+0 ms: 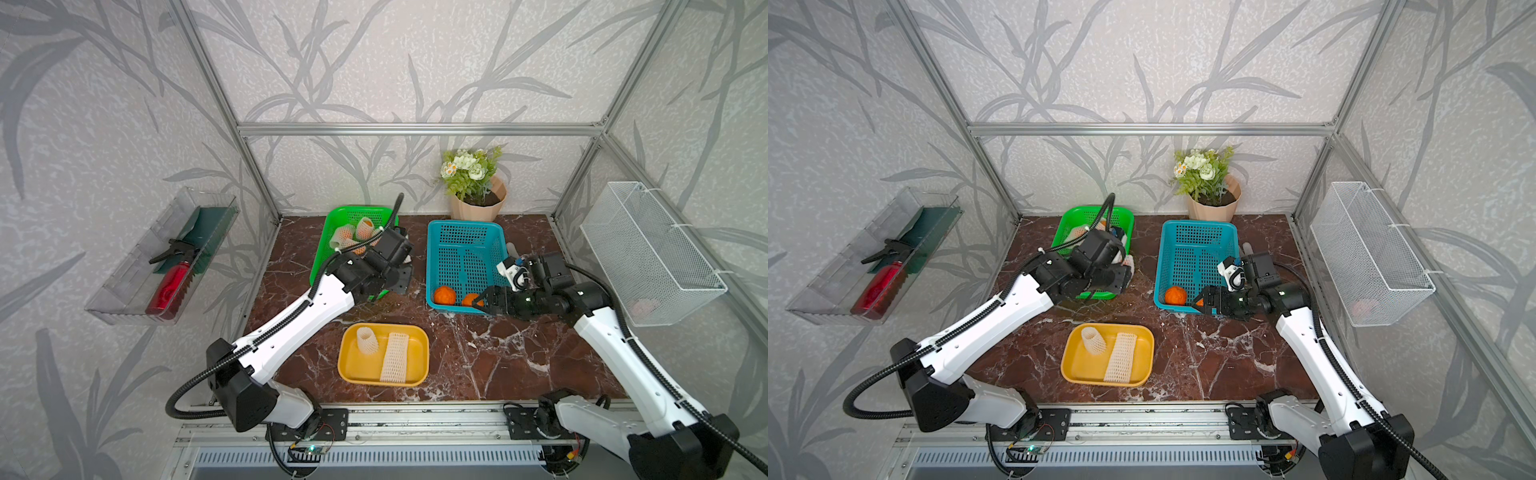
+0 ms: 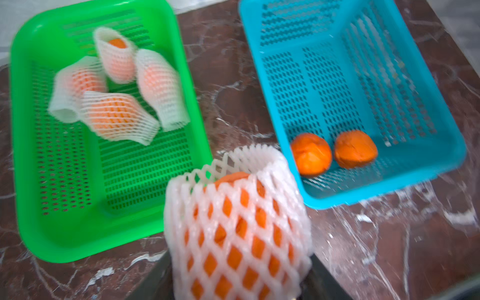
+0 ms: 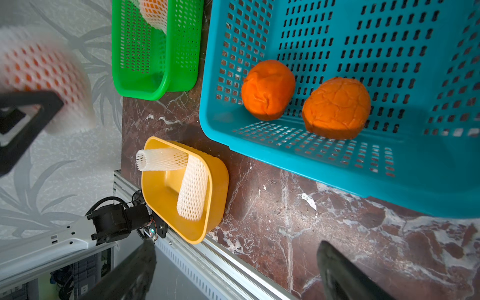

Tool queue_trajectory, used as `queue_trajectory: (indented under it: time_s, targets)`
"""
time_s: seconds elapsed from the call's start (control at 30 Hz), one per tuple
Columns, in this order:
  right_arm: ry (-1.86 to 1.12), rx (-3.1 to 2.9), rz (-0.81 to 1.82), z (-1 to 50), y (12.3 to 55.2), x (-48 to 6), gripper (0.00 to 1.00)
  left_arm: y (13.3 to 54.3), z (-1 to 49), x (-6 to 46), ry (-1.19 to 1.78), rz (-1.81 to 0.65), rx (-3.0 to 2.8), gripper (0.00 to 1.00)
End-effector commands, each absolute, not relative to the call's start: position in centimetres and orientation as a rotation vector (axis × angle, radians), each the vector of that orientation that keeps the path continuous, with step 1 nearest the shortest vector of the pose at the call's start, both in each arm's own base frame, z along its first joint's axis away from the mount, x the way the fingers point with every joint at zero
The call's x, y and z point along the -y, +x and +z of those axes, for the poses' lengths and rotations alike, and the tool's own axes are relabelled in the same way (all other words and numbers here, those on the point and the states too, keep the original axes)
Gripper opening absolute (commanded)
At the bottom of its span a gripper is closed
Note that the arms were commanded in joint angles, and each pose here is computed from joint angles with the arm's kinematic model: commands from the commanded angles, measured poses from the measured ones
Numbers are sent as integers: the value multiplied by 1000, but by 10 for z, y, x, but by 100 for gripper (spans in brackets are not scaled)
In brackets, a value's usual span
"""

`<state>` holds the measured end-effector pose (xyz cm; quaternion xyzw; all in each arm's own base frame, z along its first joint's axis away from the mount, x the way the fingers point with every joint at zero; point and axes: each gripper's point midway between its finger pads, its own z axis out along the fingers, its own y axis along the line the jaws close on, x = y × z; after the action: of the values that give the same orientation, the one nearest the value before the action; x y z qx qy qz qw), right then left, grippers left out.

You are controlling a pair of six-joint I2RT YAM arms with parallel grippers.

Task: Remove foam nets from oranges
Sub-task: Place the orange at the center of the board.

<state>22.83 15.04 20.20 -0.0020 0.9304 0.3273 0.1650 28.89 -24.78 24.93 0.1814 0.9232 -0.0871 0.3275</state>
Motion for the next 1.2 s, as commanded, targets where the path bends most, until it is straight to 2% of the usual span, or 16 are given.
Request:
queue_trajectory:
  time_s: [0.0,0.17,0.33,0.63,0.93,1.03,1.17]
  targets:
    - [93,-2695,894,195,214,-140,95,257,240,285,588,-331,-2437,58]
    - [139,-2723,872,188,197,-132,95,205,208,350,805,-502,-2518,57]
    - [173,-2749,834,177,178,-123,95,174,171,389,919,-620,-2639,57]
    - [282,-2763,814,155,150,-111,95,158,113,405,936,-631,-2843,55]
    - [239,-2771,859,144,146,-117,95,164,72,409,802,-546,-2959,56]
    - [207,-2780,933,141,141,-125,94,169,57,409,739,-486,-2990,60]
    - [145,-2801,937,137,129,-124,94,175,51,416,627,-512,-2996,81]
